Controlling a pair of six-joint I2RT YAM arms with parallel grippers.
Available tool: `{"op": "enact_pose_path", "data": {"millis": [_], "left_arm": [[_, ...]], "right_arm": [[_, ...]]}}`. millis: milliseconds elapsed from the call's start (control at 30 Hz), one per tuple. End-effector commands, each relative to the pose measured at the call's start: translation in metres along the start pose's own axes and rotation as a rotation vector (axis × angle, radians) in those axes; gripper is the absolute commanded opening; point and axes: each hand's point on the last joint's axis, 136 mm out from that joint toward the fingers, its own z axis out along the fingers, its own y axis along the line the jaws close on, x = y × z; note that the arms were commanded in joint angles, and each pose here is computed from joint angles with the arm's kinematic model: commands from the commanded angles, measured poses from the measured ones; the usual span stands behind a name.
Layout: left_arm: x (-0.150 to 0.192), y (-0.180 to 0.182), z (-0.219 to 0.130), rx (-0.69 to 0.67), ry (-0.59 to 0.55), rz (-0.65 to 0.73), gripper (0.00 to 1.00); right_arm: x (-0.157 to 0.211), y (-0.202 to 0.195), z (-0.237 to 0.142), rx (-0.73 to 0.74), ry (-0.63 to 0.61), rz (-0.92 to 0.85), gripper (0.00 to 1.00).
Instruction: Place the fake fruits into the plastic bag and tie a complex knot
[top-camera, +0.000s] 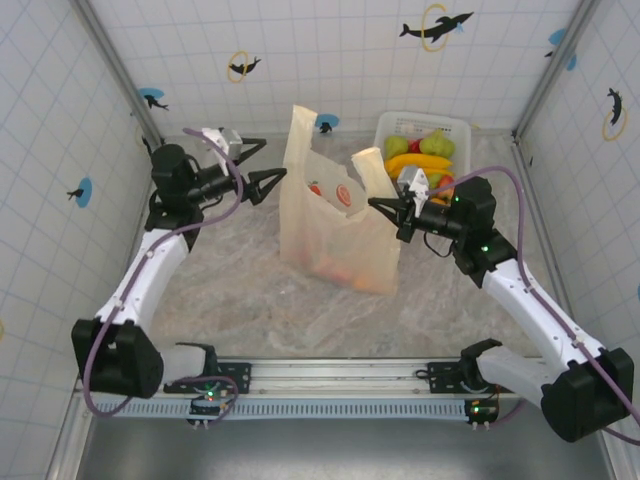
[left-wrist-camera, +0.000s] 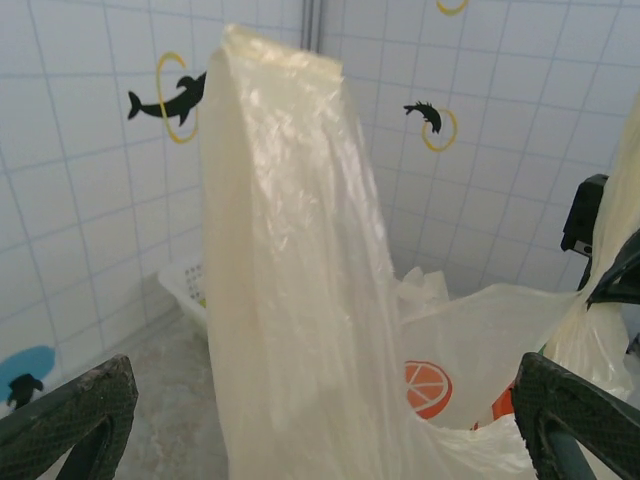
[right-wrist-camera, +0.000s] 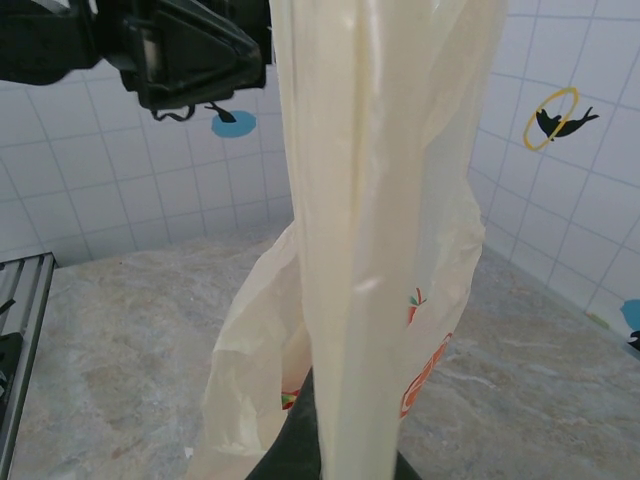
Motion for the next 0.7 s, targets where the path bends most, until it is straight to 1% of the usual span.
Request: {"op": "enact_pose_path", "data": {"millis": [0,233,333,400,433,500,567,667], "left_arm": [[-0.018,-0.007,0.006,0.119,-0.053,0.052,0.98],[-0.007,0.018,0.026,0.158,-0.046,0.035,0.98],[0.000,0.018,0.039,0.222,-0.033,0.026,0.98],[0.012,0.015,0.049,0.260,-0.015,0.001,0.98],[0.003,0.015,0.053,0.266,-0.025,0.021,0.97],[0.007,0.015,0.062,0.295,-0.020,0.017,0.94],[0.009,0.014,0.069,0.322,-0.011,-0.019,0.89],[0.012,0.013,0.077,0.354,-0.009,-0.025,0.82]], "right_arm": [[-0.014,0.004,-0.007,-0.004,-0.036,-0.034,0.00],[-0.015,0.004,-0.007,-0.001,-0.038,-0.028,0.00],[-0.015,0.005,-0.006,-0.003,-0.040,-0.027,0.00],[-0.015,0.004,-0.005,-0.002,-0.039,-0.027,0.00],[-0.014,0.005,-0.005,-0.005,-0.037,-0.023,0.00],[-0.014,0.005,-0.004,-0.009,-0.037,-0.020,0.00],[-0.015,0.005,-0.003,-0.014,-0.040,-0.021,0.00],[-0.016,0.006,-0.003,-0.017,-0.045,-0.023,0.00]]}}
